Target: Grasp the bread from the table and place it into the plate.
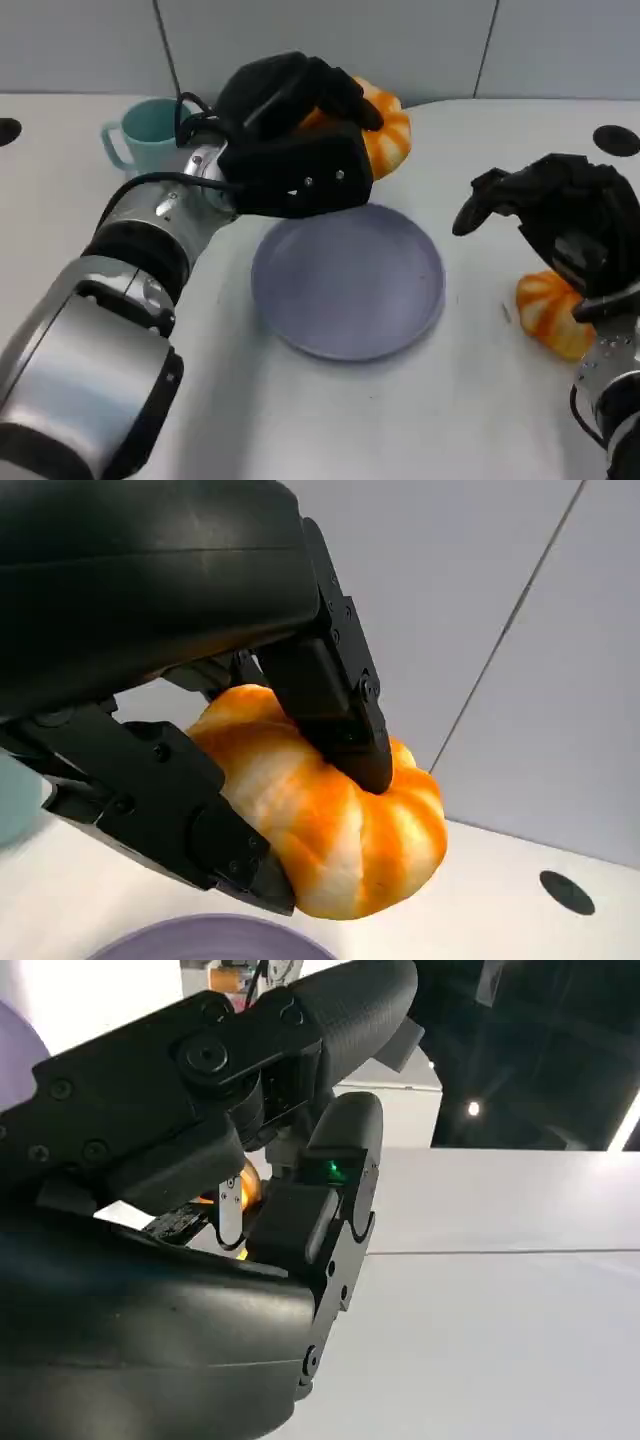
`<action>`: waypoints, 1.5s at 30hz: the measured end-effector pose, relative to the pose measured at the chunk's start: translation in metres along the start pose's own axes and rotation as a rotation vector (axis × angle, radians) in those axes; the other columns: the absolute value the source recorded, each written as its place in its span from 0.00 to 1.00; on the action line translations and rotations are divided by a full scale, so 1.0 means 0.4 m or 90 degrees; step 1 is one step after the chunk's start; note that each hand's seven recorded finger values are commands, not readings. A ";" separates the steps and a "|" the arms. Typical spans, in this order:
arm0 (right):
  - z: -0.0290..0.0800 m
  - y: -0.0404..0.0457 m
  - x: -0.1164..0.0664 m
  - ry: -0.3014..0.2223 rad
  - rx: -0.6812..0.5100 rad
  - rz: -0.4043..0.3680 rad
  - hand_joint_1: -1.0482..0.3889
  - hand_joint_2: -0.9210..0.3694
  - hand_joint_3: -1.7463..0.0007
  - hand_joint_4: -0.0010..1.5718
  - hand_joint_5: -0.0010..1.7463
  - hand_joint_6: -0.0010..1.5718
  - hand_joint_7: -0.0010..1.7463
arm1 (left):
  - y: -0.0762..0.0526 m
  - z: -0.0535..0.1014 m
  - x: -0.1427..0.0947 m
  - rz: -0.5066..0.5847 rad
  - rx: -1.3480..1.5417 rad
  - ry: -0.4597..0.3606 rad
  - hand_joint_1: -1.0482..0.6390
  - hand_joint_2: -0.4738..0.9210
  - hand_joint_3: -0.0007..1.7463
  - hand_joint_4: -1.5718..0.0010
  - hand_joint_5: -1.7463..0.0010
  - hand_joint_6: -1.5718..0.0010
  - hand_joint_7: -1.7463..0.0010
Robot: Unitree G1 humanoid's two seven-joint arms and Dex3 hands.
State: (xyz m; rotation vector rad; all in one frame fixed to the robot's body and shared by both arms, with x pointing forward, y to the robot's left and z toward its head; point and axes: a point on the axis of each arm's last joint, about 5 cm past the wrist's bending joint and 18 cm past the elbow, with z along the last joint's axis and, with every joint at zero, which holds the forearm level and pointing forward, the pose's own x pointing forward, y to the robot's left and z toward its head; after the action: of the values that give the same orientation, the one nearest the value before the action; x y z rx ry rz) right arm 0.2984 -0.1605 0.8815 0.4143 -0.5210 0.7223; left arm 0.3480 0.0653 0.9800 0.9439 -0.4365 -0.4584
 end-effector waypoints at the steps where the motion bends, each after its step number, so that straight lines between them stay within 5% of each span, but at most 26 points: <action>1: 0.000 0.000 0.000 0.000 0.001 0.000 0.43 0.03 0.99 0.47 0.70 0.66 0.14 | -0.004 -0.001 -0.002 -0.003 -0.002 0.002 0.56 0.88 0.00 0.41 0.51 0.21 0.97; 7: 0.000 0.007 0.004 -0.014 -0.026 0.014 0.40 0.00 1.00 0.45 0.78 0.65 0.16 | -0.066 -0.025 -0.028 -0.064 -0.005 0.080 0.60 0.89 0.00 0.33 0.72 0.23 0.99; 15: -0.002 0.010 0.007 -0.023 -0.025 0.017 0.39 0.00 0.99 0.43 0.79 0.64 0.18 | -0.088 -0.037 -0.041 -0.099 0.017 0.107 0.62 0.88 0.00 0.31 0.77 0.21 0.98; 20: 0.006 0.009 0.013 -0.053 -0.040 0.027 0.40 0.00 0.98 0.44 0.79 0.62 0.19 | -0.142 -0.059 -0.079 -0.144 0.036 0.133 0.56 0.88 0.00 0.30 0.78 0.22 0.99; 23: 0.005 0.009 0.011 -0.062 -0.034 0.033 0.39 0.00 0.99 0.43 0.82 0.62 0.19 | -0.147 -0.063 -0.085 -0.147 0.033 0.143 0.55 0.87 0.00 0.29 0.78 0.22 0.99; 26: 0.004 0.010 0.011 -0.062 -0.032 0.030 0.39 0.00 0.99 0.42 0.82 0.62 0.20 | -0.146 -0.064 -0.085 -0.145 0.032 0.144 0.39 0.85 0.01 0.55 0.89 0.54 1.00; 27: 0.004 0.010 0.011 -0.062 -0.032 0.029 0.39 0.00 0.99 0.42 0.83 0.62 0.20 | -0.146 -0.065 -0.085 -0.149 0.033 0.145 0.26 0.88 0.01 0.77 0.95 0.74 1.00; 30: 0.003 0.010 0.011 -0.060 -0.026 0.028 0.39 0.00 0.99 0.41 0.86 0.61 0.20 | -0.147 -0.066 -0.085 -0.185 0.047 0.154 0.10 0.96 0.03 0.97 0.99 0.94 1.00; 45: 0.004 0.011 0.013 -0.062 -0.037 0.017 0.38 0.00 0.99 0.42 0.85 0.60 0.22 | -0.149 -0.064 -0.083 -0.225 0.091 0.158 0.01 0.97 0.00 1.00 1.00 0.95 0.97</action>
State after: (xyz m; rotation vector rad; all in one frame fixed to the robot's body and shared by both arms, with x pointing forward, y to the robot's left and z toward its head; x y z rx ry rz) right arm 0.2979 -0.1556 0.8864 0.3900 -0.6383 0.7137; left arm 0.3239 0.0706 0.9114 1.2072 -0.0755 -0.6263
